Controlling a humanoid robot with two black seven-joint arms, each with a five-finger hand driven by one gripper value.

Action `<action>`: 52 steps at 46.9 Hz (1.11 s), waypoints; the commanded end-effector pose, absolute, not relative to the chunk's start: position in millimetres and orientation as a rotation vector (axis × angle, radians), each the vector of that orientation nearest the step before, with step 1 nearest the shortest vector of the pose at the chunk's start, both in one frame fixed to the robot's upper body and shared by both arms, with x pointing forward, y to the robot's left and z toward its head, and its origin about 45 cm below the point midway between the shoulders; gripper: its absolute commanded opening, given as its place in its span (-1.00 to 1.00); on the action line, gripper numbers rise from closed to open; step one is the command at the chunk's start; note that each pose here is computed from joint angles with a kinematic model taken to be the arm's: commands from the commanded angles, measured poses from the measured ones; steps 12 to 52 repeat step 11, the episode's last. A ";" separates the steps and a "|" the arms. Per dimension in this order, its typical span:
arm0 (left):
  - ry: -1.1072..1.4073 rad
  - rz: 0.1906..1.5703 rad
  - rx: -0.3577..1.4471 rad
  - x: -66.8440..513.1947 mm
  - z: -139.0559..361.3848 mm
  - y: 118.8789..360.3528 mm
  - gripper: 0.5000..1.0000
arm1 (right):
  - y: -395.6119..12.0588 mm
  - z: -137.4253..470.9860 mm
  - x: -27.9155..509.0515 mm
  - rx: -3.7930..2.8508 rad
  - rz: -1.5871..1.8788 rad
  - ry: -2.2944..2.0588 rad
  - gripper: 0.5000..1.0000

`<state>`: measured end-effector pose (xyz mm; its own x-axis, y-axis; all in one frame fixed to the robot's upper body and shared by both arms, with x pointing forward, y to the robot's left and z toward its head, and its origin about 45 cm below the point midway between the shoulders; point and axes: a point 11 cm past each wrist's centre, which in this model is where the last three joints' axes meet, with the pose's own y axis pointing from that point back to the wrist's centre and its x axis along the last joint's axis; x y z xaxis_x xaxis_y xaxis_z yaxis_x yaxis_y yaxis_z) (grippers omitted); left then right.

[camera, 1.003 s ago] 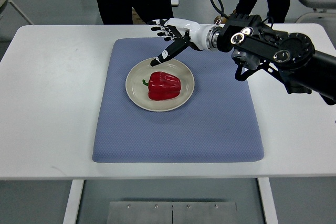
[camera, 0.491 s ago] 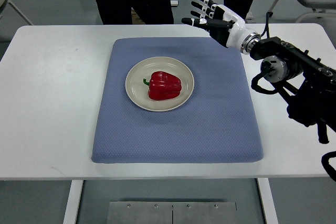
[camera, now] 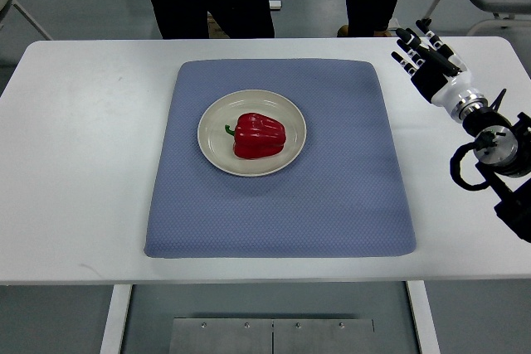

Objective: Place red pepper on plate with right hand

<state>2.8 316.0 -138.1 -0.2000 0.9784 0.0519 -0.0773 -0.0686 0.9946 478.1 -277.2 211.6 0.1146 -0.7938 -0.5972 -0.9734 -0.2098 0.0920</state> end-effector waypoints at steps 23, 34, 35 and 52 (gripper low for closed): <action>1.261 1.438 1.090 2.8 -138.1 316.0 1.00 | -293.5 188.7 472.0 -2.041 0.809 1.815 1.00; 1.261 1.438 1.090 2.8 -138.1 316.0 1.00 | -293.5 188.7 472.0 -2.041 0.809 1.815 1.00; 1.261 1.438 1.090 2.8 -138.1 316.0 1.00 | -293.5 188.7 472.0 -2.041 0.809 1.815 1.00; 1.261 1.438 1.090 2.8 -138.1 316.0 1.00 | -293.5 188.7 472.0 -2.041 0.809 1.815 1.00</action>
